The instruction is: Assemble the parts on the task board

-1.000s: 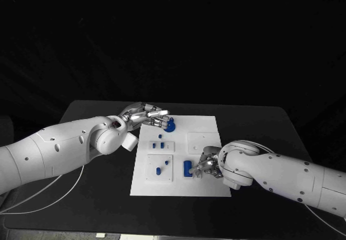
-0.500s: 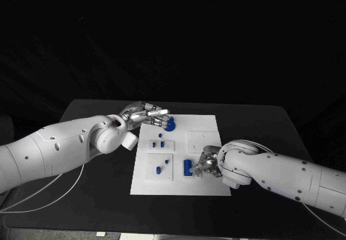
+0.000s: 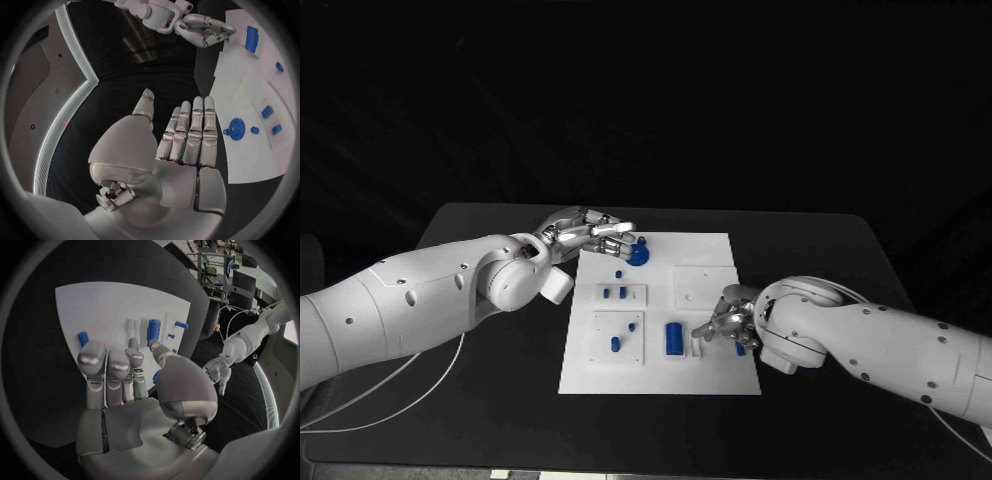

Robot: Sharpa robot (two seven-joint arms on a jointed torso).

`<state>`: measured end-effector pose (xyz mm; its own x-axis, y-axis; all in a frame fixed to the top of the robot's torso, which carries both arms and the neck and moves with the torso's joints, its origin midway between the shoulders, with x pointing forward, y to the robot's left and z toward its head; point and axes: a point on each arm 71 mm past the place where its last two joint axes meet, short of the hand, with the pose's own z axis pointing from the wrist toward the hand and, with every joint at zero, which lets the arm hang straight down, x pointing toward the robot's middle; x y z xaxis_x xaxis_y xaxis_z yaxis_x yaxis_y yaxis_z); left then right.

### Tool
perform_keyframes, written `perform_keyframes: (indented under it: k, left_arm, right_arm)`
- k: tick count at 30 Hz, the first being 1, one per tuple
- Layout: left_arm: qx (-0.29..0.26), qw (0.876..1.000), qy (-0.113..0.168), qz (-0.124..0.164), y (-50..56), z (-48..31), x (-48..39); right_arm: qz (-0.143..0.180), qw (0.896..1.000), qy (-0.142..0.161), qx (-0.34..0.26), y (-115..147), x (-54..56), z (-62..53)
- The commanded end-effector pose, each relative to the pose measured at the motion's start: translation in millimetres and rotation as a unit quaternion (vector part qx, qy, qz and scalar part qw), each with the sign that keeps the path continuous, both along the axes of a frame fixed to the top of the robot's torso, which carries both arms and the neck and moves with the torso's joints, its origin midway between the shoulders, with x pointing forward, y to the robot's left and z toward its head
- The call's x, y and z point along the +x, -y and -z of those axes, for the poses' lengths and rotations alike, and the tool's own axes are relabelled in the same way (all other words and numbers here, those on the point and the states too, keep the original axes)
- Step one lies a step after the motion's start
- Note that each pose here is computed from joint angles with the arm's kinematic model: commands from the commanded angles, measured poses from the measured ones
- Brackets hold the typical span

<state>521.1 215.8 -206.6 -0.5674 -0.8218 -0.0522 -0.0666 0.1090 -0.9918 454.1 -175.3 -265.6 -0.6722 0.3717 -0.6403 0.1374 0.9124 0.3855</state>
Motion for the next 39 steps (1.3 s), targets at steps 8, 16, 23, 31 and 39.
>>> perform_keyframes:
  k: [8, 16, 23, 31, 39]
  left_arm:
    - [-0.009, 1.0, 0.016, 0.001, 2.8, -3.5, -1.6]
    - [-0.012, 1.0, 0.02, -0.001, 1.8, -4.5, -2.6]
    - [-0.013, 1.0, 0.018, 0.004, 2.4, -4.4, -3.2]
    - [-0.015, 1.0, 0.015, 0.011, 4.7, -4.3, -3.7]
    - [-0.016, 1.0, 0.015, 0.012, 5.3, -4.3, -3.8]
  right_arm:
    - [-0.011, 0.999, 0.009, -0.041, 48, 15.4, -26.4]
    - [0.005, 0.994, 0.012, -0.108, 73, 20.3, -26.3]
    - [0.008, 0.991, 0.006, -0.133, 72, 19.6, -14.0]
    - [-0.004, 0.989, -0.012, -0.145, 62, 16.2, 5.0]
    - [-0.015, 0.99, -0.022, -0.141, 52, 12.7, 15.4]
